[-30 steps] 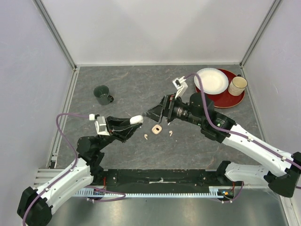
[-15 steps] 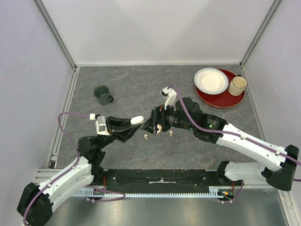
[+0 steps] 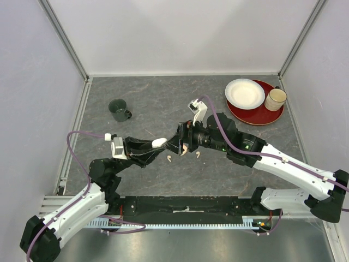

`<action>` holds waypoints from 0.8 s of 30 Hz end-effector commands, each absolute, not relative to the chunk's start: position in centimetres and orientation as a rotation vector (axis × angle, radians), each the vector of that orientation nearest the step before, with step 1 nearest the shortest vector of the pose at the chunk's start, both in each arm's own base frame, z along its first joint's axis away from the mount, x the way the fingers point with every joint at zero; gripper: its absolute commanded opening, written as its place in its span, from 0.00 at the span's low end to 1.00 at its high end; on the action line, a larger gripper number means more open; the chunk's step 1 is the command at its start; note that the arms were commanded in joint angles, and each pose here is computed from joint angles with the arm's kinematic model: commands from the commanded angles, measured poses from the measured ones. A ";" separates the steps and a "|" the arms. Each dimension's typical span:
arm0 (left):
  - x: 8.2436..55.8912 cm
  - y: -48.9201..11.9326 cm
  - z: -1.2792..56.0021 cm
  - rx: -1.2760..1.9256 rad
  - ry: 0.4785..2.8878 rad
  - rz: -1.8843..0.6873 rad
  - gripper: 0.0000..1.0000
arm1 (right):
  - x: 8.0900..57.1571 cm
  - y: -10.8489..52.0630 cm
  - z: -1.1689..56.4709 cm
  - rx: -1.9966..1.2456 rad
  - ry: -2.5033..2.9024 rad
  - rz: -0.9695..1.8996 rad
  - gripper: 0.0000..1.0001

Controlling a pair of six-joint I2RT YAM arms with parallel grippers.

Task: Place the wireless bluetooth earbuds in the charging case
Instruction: Open the charging case.

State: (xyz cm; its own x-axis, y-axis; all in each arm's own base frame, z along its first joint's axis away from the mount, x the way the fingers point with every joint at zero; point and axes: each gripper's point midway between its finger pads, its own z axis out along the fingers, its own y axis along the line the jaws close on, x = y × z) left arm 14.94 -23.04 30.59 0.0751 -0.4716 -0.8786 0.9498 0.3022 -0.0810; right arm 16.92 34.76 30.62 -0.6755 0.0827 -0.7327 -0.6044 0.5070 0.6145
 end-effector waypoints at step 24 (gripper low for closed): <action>14.7 -23.3 29.8 0.677 0.995 -1.140 0.02 | 17.6 35.1 37.1 -0.353 1.787 1.332 0.97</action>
